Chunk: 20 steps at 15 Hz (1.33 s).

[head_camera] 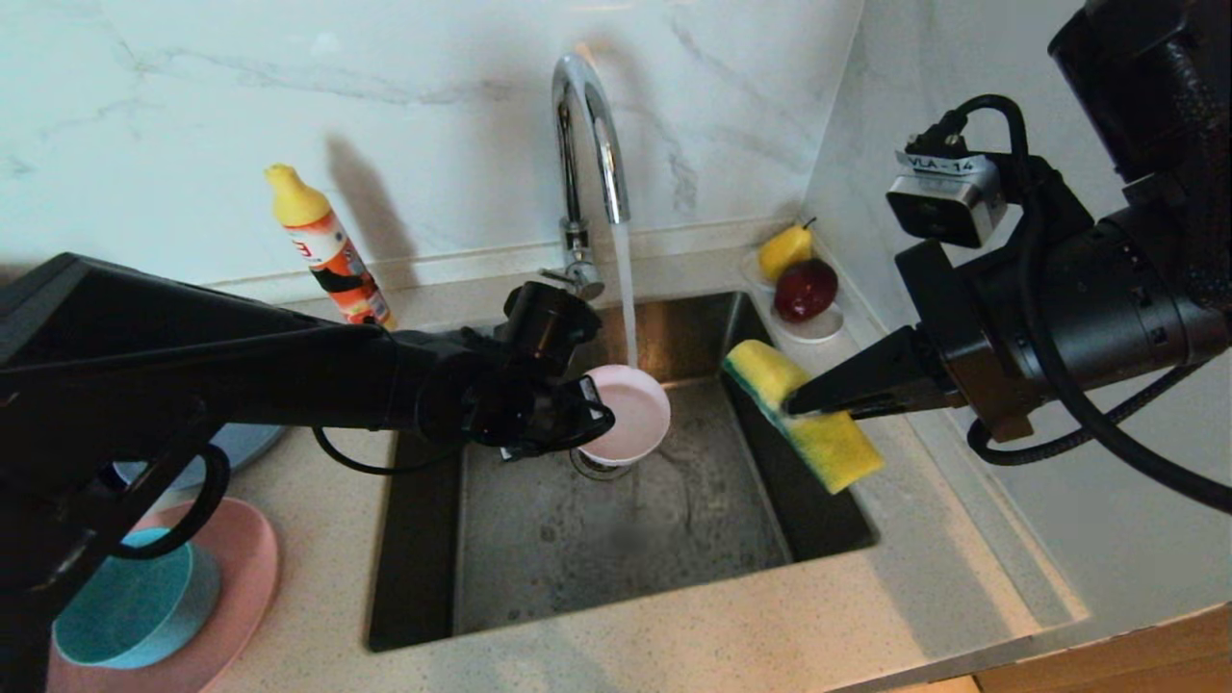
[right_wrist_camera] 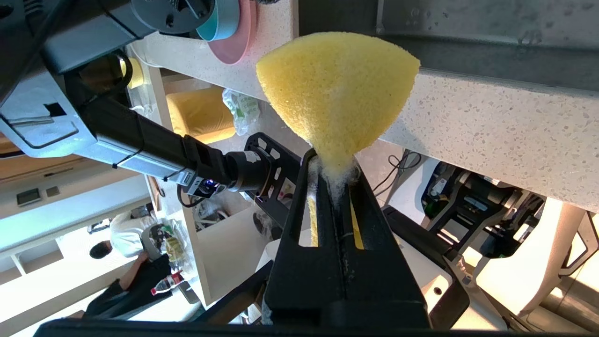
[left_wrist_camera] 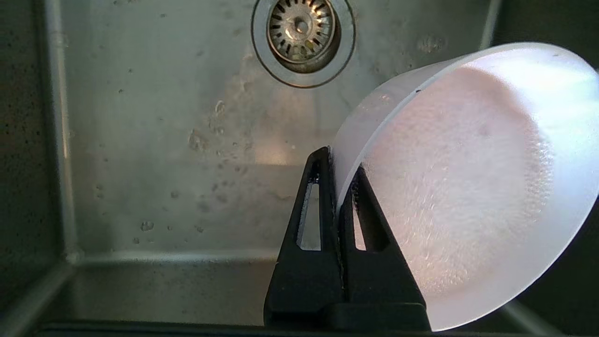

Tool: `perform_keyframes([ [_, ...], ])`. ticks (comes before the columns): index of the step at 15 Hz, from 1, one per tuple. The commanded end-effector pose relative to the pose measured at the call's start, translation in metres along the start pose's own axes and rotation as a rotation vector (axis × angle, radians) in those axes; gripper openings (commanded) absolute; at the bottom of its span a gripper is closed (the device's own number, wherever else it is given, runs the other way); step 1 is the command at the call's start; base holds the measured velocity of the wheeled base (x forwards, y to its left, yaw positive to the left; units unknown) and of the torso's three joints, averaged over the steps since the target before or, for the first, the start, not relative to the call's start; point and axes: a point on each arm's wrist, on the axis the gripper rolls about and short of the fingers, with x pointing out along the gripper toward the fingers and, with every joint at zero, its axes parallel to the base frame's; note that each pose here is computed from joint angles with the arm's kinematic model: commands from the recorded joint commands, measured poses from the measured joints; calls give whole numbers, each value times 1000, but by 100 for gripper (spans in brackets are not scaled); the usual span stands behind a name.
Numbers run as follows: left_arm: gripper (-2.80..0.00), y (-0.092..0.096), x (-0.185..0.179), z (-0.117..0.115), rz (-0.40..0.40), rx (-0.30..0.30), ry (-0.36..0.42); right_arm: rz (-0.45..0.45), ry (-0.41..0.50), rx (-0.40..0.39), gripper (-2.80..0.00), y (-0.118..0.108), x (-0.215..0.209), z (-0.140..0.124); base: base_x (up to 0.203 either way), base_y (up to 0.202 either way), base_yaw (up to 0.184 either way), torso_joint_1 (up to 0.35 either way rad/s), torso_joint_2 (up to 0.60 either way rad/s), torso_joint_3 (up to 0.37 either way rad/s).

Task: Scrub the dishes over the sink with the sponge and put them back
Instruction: Rinse the bowl

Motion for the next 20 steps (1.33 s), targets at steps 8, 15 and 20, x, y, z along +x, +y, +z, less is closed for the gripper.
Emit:
perform_keyframes([
  [8,-280,1,0,3,3,-18,-5,2,6,4,-280,0,0,-1,0,0,0,0,0,0],
  [15,-280,14,-15,1,95,61,-46,4,-1,2,-280,1,-3,-1,0,0,0,0,0,0],
  [20,-280,28,-66,19,134,263,-297,-2,6,8,-280,-1,1,0,0,0,0,0,0,0],
])
